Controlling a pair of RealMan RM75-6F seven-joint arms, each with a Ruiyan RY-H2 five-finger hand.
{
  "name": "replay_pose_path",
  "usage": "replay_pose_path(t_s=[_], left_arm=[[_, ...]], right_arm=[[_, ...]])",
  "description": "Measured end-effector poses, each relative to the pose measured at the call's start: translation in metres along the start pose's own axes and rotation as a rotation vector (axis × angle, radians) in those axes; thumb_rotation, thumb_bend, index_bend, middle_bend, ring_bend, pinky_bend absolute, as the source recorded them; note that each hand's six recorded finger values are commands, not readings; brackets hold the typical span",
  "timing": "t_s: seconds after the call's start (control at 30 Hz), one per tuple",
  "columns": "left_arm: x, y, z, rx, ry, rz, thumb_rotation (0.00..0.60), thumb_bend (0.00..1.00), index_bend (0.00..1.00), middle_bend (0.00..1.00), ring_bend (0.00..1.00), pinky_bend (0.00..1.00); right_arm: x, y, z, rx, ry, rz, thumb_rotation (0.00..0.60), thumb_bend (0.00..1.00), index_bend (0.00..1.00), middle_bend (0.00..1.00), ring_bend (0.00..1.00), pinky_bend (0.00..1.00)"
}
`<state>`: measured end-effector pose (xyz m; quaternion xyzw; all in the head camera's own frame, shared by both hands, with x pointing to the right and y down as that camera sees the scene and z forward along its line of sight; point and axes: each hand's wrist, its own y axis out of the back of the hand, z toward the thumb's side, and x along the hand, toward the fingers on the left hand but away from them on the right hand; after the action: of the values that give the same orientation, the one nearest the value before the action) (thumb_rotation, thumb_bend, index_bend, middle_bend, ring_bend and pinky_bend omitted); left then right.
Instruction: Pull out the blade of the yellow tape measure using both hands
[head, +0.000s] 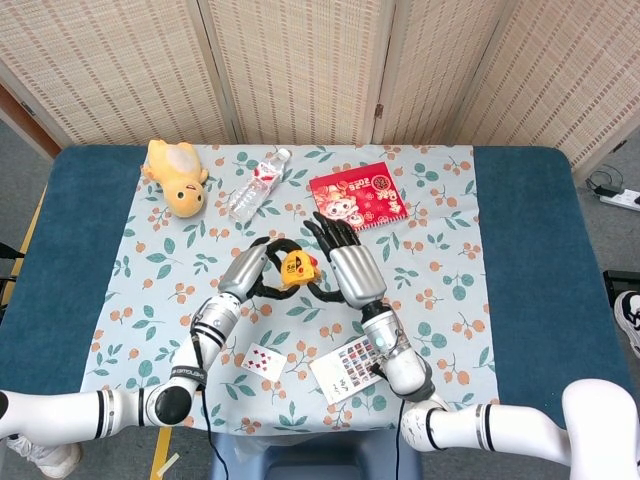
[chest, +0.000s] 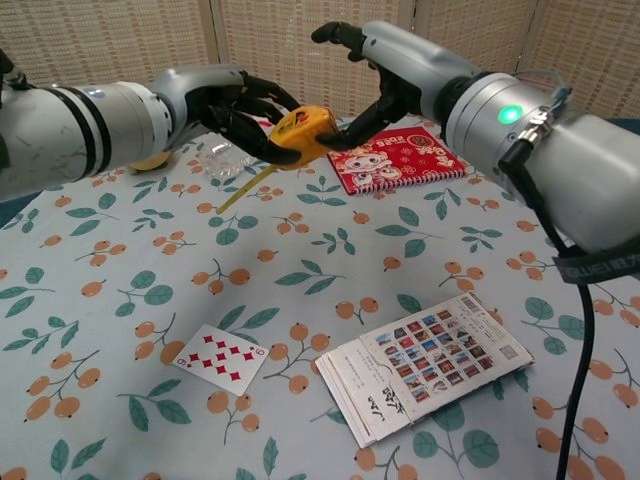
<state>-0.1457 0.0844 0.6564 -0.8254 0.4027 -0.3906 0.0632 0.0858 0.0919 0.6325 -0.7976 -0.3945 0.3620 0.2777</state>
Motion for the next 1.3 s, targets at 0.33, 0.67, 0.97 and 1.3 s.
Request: replay_pose_path(t_s=[0.33, 0.67, 0.97, 1.3], left_arm=[[0.001, -0.001, -0.007, -0.003, 0.009, 0.002, 0.6, 0.41, 0.59, 0.52, 0.49, 0.09], [0.001, -0.001, -0.013, -0.013, 0.014, 0.007, 0.6, 0.42, 0.59, 0.53, 0.49, 0.09], [0.0, 0.002, -0.02, -0.021, 0.011, 0.029, 0.6, 0.43, 0.6, 0.53, 0.49, 0.09], [0.0, 0.002, -0.017, -0.019, -0.011, 0.04, 0.6, 0.43, 0.6, 0.53, 0.49, 0.09]], right_arm=[[-0.001, 0.0, -0.003, 0.01, -0.015, -0.003, 0.6, 0.33, 0.0, 0.0, 0.0, 0.0], [-0.004, 0.003, -0.009, 0.021, -0.036, -0.015, 0.6, 0.33, 0.0, 0.0, 0.0, 0.0], [-0.008, 0.009, -0.015, 0.017, -0.068, -0.035, 0.6, 0.33, 0.0, 0.0, 0.0, 0.0], [-0.011, 0.004, -0.015, 0.01, -0.101, -0.003, 0.6, 0.44, 0.32, 0.01, 0.0, 0.0]])
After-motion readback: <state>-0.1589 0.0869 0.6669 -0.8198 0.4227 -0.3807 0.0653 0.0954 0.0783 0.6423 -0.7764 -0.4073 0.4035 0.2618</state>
